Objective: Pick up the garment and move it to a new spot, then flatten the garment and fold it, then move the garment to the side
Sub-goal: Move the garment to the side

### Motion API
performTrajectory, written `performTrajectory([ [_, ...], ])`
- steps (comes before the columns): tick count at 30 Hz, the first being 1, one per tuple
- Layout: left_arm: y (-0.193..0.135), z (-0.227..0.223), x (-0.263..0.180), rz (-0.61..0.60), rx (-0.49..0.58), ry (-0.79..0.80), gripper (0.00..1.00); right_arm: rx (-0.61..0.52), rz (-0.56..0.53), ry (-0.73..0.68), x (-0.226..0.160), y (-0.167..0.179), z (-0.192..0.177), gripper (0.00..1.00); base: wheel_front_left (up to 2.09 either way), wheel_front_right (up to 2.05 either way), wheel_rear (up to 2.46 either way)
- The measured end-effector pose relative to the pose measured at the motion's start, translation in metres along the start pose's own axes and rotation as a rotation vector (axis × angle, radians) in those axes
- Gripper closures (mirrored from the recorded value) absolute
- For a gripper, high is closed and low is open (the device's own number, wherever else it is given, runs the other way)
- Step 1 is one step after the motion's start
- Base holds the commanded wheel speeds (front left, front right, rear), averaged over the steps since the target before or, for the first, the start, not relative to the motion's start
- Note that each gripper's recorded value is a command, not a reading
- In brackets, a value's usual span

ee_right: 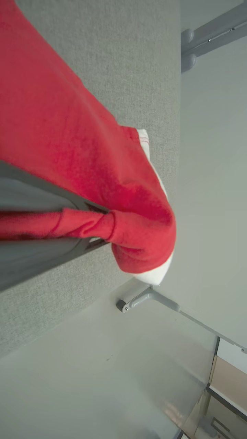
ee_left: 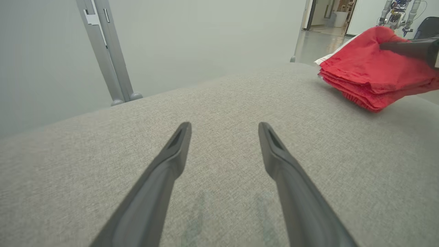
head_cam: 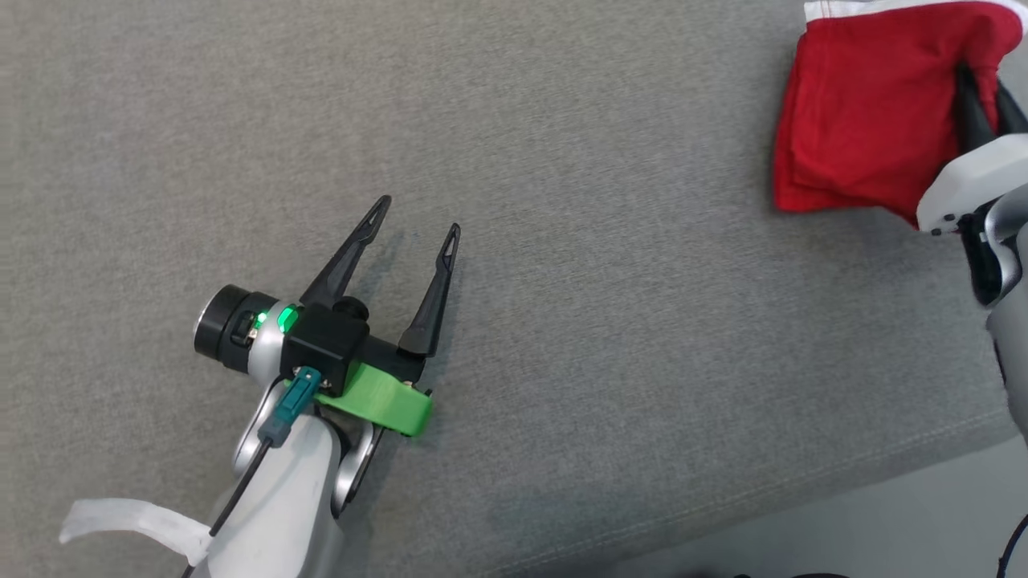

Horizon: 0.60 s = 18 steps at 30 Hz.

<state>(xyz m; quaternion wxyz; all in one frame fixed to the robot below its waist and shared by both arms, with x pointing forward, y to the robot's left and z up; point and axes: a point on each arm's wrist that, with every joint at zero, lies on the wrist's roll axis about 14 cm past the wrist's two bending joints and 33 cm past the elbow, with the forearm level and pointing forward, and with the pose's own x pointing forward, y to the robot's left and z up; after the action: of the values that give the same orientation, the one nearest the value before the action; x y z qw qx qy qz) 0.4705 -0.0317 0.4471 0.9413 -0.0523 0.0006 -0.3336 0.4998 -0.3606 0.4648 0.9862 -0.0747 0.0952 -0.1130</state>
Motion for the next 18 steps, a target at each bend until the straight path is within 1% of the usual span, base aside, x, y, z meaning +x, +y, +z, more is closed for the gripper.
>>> performTrajectory([
  [2, 0.015, -0.008, -0.007, 0.041, -0.002, 0.019, 0.00, -0.022, 0.026, 0.011, 0.018, 0.011, -0.002, 1.00, 0.00, 0.00, 0.00],
  [6, 0.041, -0.024, -0.022, 0.117, -0.008, 0.061, 0.00, -0.010, 0.089, 0.009, 0.047, 0.045, -0.007, 1.00, 0.00, 0.00, 0.00],
  [10, 0.054, -0.035, -0.034, 0.161, -0.014, 0.094, 0.00, -0.015, 0.160, 0.013, 0.064, 0.080, -0.016, 1.00, 0.00, 0.00, 0.00],
  [13, 0.059, -0.040, -0.039, 0.179, -0.016, 0.107, 0.00, 0.011, 0.257, -0.049, 0.074, 0.127, 0.000, 1.00, 0.00, 0.00, 0.00],
  [15, 0.061, -0.041, -0.042, 0.189, -0.016, 0.113, 0.00, 0.042, 0.316, -0.081, 0.074, 0.156, 0.008, 1.00, 0.00, 0.00, 0.00],
  [16, 0.062, -0.041, -0.043, 0.191, -0.015, 0.114, 0.00, 0.048, 0.329, -0.090, 0.074, 0.162, 0.011, 1.00, 0.00, 0.00, 0.00],
  [18, 0.062, -0.038, -0.043, 0.195, -0.012, 0.109, 0.00, 0.045, 0.325, -0.104, 0.075, 0.156, 0.017, 1.00, 0.00, 0.00, 0.00],
])
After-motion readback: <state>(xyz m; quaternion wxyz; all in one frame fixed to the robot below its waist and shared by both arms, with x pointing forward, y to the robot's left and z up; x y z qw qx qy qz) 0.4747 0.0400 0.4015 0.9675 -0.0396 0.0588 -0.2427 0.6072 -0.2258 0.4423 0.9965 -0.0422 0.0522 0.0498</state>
